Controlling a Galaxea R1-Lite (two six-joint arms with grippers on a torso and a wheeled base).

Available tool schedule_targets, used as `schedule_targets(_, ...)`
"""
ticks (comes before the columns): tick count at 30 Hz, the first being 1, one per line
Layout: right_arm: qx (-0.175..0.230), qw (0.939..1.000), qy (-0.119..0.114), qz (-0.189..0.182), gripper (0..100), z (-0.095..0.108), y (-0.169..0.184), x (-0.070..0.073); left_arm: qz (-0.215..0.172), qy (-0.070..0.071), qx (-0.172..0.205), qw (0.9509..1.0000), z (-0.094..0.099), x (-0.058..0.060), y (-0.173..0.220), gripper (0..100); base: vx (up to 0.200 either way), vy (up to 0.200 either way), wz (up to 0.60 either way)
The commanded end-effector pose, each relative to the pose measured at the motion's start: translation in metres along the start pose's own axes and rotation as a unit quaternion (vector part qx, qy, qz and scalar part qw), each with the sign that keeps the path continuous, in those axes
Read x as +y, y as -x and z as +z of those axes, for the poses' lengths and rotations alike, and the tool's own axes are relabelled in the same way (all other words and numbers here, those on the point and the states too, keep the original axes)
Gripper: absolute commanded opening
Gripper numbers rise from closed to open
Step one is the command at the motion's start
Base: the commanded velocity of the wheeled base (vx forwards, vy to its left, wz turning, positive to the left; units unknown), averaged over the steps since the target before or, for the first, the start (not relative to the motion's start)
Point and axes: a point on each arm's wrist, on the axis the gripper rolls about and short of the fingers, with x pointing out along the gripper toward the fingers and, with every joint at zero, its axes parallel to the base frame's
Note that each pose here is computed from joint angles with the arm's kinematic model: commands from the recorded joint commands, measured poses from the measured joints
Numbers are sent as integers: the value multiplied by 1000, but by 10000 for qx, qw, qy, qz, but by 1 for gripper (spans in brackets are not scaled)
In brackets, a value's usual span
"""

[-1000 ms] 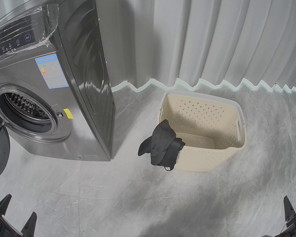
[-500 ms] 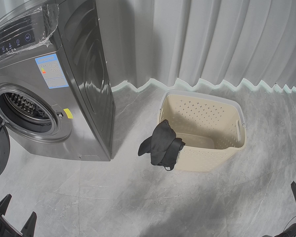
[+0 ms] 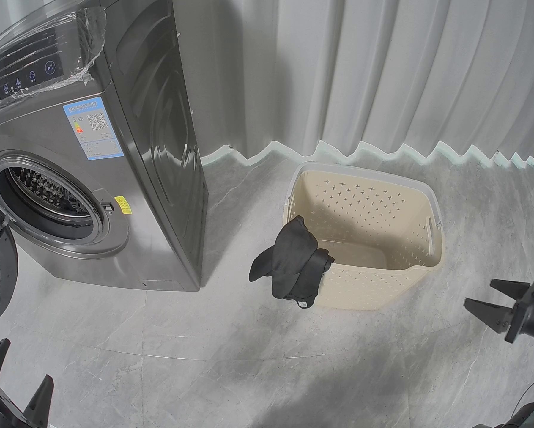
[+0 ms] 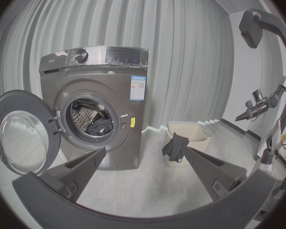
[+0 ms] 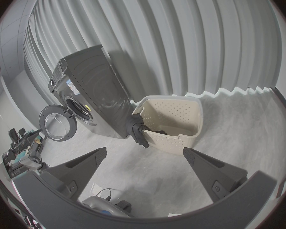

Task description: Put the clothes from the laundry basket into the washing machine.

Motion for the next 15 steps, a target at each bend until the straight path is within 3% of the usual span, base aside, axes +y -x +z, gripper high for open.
schedule_targets(1, 817, 9963, -156, 202, 100, -5, -77, -3, -320, 20, -67, 9995, 41, -1, -9, 100, 0, 0, 0)
schedule_targets(7, 555, 9983, -18, 202, 100, -9, -117, 1, -277, 5, 373, 9989, 70, 2, -48, 100, 0, 0, 0)
schedule_targets(11, 530, 9985, 62, 123, 100, -11, -135, 8, -297, 48, 534, 9981, 70, 3, -66, 100, 0, 0, 0)
schedule_targets(15, 399, 9991, 44, 156, 100, -8, -158, 9, -427, 124, 802, 9958, 57, 4, -76, 100, 0, 0, 0)
